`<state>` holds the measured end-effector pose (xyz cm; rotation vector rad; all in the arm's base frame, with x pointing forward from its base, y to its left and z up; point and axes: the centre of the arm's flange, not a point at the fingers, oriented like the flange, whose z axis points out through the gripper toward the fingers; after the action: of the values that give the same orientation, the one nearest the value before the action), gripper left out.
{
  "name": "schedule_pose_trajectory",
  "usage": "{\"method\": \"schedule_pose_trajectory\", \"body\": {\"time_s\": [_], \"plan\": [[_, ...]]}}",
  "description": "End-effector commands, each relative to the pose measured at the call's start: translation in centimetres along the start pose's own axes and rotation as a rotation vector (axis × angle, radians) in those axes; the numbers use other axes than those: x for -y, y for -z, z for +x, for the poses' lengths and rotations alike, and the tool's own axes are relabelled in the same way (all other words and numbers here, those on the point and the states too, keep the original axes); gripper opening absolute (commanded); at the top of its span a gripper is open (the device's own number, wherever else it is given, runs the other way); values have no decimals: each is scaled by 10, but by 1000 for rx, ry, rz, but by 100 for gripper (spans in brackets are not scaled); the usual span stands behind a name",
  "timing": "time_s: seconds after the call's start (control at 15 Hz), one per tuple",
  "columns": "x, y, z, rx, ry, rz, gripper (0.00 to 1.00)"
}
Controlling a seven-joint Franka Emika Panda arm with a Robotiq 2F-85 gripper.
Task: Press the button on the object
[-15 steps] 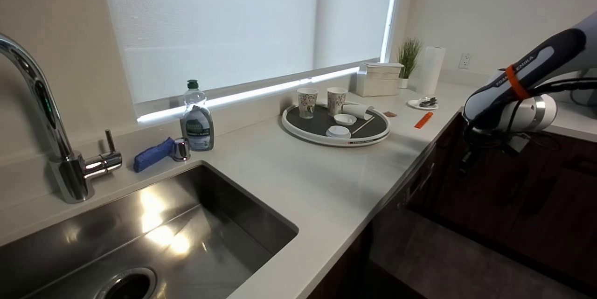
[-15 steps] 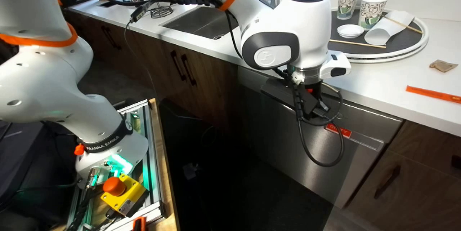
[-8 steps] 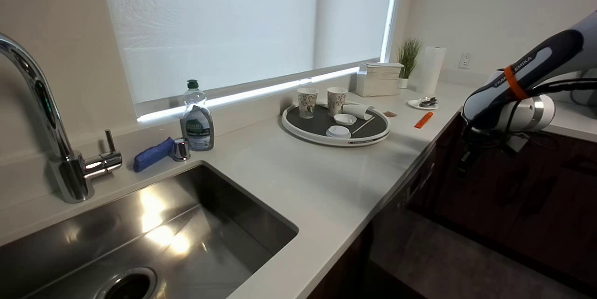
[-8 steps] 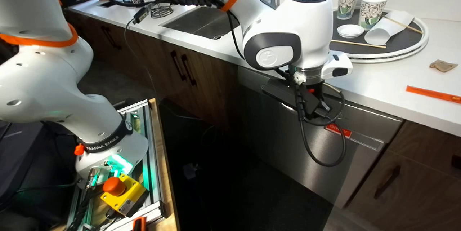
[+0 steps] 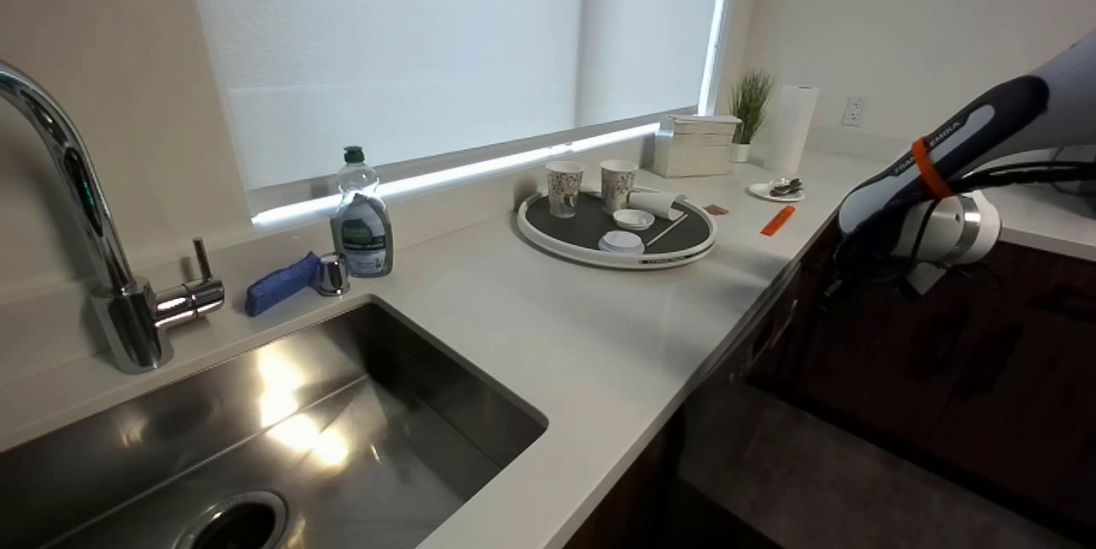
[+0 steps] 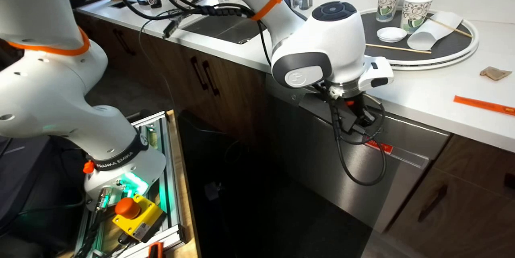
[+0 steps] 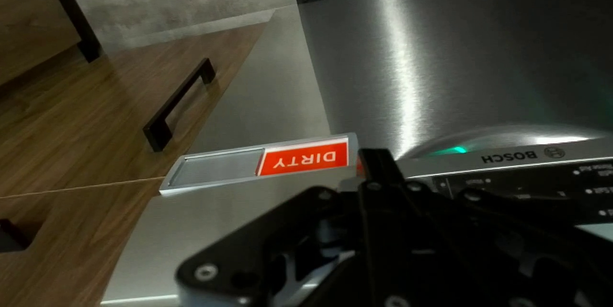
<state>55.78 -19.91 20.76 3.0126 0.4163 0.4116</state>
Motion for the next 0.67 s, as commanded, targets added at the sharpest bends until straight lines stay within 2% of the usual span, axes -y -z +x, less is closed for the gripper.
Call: {"method": "schedule_pose_trajectory", "body": {"time_s": [0.0,0.6], "plan": [[-4,-19,-3,-44,-8,30,0],[-14,-32,-4,-107,0,58,0]]}}
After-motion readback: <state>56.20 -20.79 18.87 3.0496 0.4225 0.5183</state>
